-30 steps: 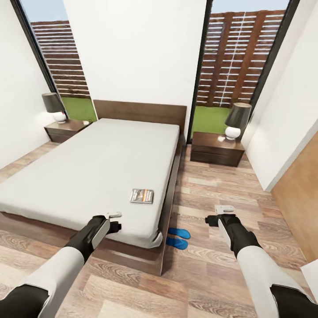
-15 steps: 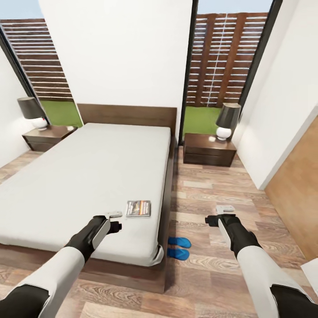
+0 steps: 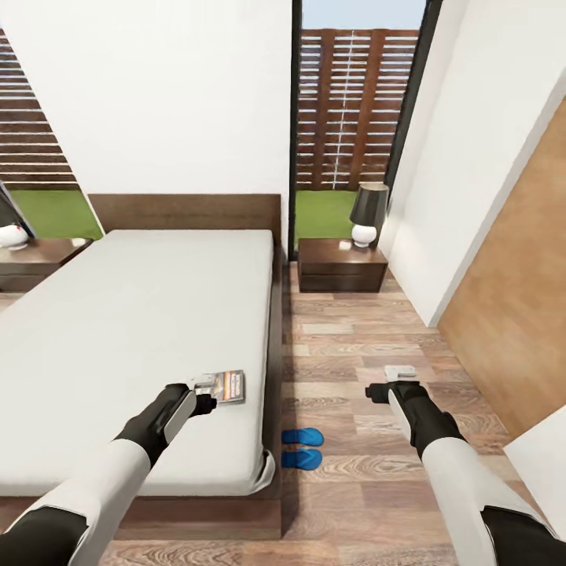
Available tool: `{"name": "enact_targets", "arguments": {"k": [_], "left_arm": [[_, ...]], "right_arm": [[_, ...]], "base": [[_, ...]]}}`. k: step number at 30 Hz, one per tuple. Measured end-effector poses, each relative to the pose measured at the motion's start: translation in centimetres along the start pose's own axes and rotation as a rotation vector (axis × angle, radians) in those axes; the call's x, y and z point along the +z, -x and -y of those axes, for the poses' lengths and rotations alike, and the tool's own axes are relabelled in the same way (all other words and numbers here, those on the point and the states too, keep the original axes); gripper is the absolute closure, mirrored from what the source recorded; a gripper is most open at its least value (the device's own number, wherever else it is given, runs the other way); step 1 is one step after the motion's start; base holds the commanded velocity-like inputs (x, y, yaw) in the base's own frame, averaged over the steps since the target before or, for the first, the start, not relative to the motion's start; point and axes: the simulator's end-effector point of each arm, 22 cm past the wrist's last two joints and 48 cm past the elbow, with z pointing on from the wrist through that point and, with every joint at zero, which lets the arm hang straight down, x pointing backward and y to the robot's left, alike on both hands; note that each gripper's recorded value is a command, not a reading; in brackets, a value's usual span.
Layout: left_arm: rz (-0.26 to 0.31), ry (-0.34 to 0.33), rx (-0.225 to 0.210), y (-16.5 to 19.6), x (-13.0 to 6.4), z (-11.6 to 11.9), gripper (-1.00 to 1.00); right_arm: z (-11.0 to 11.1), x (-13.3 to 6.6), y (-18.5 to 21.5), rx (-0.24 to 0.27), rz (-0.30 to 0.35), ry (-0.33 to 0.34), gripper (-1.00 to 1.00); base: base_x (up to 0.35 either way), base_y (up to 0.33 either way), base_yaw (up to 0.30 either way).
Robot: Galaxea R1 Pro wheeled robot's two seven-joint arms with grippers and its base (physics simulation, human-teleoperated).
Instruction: In the bedroom, move the book from the bed onto either nightstand, and place the two sandals side by side next to the bed.
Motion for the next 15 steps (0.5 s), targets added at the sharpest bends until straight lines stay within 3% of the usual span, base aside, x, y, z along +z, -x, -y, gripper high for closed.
{"name": "enact_targets", "arguments": {"k": [6,15], "left_arm": [[0.001,0.0,0.0,0.03,-0.07,-0.01,-1.0],[0.001,0.0,0.0,0.04,-0.07,-0.02,-1.0]], "right_arm": [[0.05,-0.08,0.08,0.0,0.002,-0.001,-1.0],[0.07,-0.11,0.17,-0.001,0.003,-0.002,-1.0]], "base": [[0.15,0.002,-0.238],[0.266,0.0,-0.031]]}}
